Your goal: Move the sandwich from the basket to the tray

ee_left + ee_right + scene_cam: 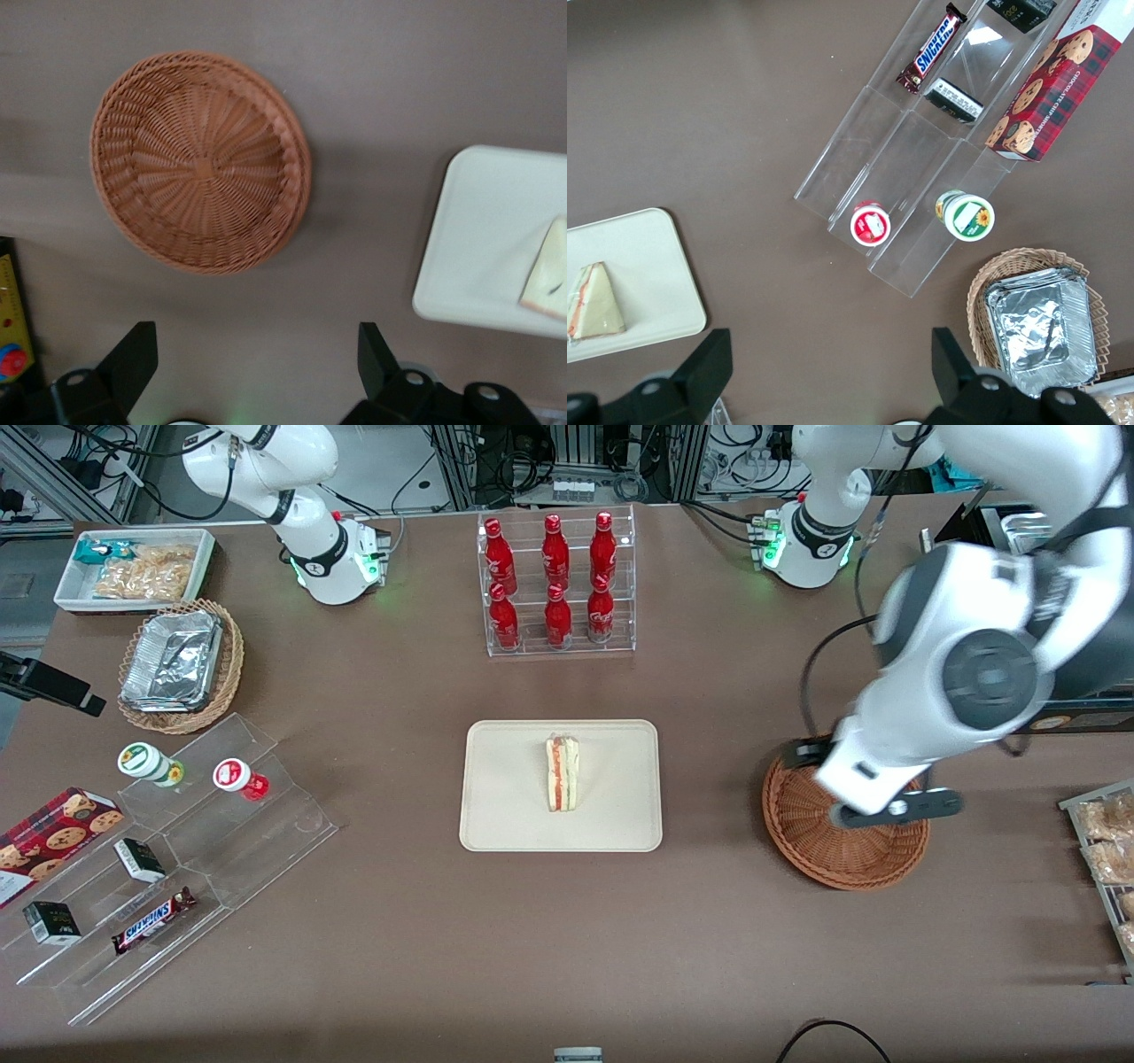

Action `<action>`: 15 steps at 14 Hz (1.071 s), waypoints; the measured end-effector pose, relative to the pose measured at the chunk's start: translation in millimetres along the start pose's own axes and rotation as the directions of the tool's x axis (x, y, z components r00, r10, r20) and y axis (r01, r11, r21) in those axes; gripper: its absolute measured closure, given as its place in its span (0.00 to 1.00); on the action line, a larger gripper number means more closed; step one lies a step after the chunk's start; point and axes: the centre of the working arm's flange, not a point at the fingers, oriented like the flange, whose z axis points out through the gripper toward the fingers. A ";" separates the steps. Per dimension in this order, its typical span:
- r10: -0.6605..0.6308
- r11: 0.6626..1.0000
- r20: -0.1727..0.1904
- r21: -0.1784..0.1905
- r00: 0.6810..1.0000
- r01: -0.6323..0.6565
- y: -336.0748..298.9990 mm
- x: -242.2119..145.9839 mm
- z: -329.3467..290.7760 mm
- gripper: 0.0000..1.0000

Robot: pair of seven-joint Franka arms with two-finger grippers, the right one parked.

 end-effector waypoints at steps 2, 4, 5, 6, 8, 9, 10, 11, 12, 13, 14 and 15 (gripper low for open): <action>0.052 0.999 0.019 0.012 0.998 -0.053 -30.4 -26.2 -8.6 0.00; 0.077 0.996 0.000 0.040 0.997 -0.077 -41.3 -54.6 -24.9 0.00; 0.075 0.996 -0.015 0.051 0.997 -0.074 -43.1 -67.8 -35.9 0.00; 0.065 0.996 -0.030 0.056 0.997 -0.064 -47.0 -79.5 -47.7 0.00; 0.023 1.000 -0.051 0.001 0.998 -0.023 -67.8 -96.9 -69.8 0.00; 0.012 0.999 -0.055 -0.035 0.998 -0.014 -84.6 -100.8 -76.2 0.00; 0.019 0.998 -0.059 -0.054 0.998 -0.022 -99.7 -102.6 -79.4 0.00; 0.028 0.998 -0.061 -0.062 0.998 -0.032 -109.0 -102.9 -80.0 0.00; 0.032 0.997 -0.060 -0.066 0.998 -0.036 -111.8 -102.5 -79.6 0.00; 0.039 0.997 -0.059 -0.065 0.998 -0.042 -110.0 -102.6 -78.9 0.00; 0.046 0.997 -0.059 -0.063 0.997 -0.050 -106.6 -103.2 -78.7 0.00; 0.053 0.997 -0.061 -0.052 0.997 -0.057 -103.5 -103.8 -78.9 0.00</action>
